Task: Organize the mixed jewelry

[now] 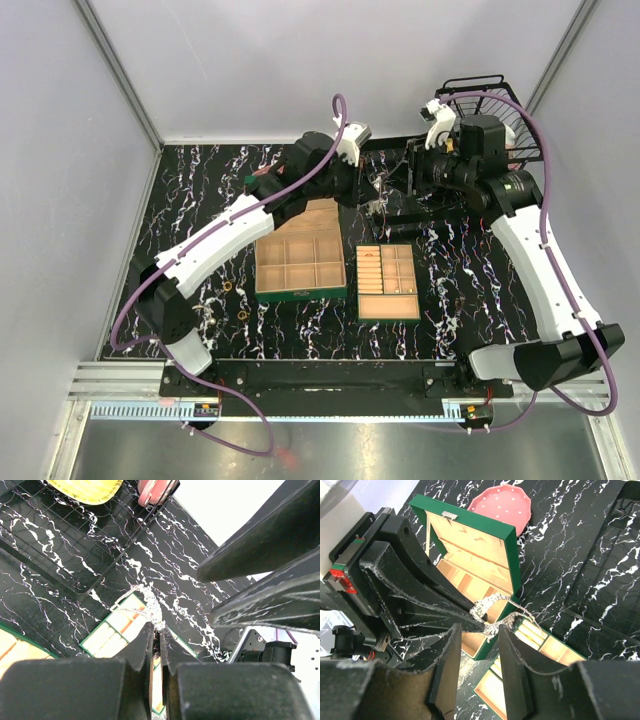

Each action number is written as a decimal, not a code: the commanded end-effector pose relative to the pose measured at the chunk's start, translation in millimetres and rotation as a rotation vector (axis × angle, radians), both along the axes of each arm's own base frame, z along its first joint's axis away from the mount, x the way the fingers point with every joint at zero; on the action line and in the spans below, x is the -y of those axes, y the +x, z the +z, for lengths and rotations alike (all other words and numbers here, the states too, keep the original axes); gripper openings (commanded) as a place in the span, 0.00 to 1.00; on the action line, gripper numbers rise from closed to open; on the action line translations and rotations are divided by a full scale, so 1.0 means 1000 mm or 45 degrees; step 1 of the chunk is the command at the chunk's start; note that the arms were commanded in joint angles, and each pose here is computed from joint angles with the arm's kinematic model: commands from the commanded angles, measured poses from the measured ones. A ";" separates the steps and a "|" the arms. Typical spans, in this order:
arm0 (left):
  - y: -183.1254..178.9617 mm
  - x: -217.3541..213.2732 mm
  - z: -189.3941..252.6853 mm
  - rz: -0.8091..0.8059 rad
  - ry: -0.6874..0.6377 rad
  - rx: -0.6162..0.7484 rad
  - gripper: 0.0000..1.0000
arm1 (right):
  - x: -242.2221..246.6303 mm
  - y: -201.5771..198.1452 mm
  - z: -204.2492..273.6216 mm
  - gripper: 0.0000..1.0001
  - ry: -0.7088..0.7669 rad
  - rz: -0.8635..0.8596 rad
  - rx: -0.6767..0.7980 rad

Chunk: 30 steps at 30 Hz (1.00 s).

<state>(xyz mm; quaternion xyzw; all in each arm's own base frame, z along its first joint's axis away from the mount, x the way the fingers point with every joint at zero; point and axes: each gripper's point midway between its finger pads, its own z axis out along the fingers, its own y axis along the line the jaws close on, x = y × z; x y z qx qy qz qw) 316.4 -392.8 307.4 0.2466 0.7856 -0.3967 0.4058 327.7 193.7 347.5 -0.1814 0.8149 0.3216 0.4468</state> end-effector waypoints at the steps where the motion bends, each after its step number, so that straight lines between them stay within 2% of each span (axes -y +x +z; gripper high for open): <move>1: -0.011 -0.008 0.038 -0.050 -0.085 0.118 0.00 | 0.019 -0.003 0.012 0.42 -0.062 -0.072 0.108; 7: -0.027 -0.010 0.033 -0.150 -0.060 0.114 0.00 | 0.045 0.000 0.008 0.43 -0.097 -0.161 0.117; 17: -0.058 0.004 -0.006 -0.311 -0.058 -0.118 0.00 | 0.095 0.005 -0.003 0.43 -0.145 -0.326 0.099; 30: -0.109 0.042 -0.002 -0.496 -0.099 -0.205 0.00 | 0.160 0.005 -0.052 0.43 -0.293 -0.588 -0.042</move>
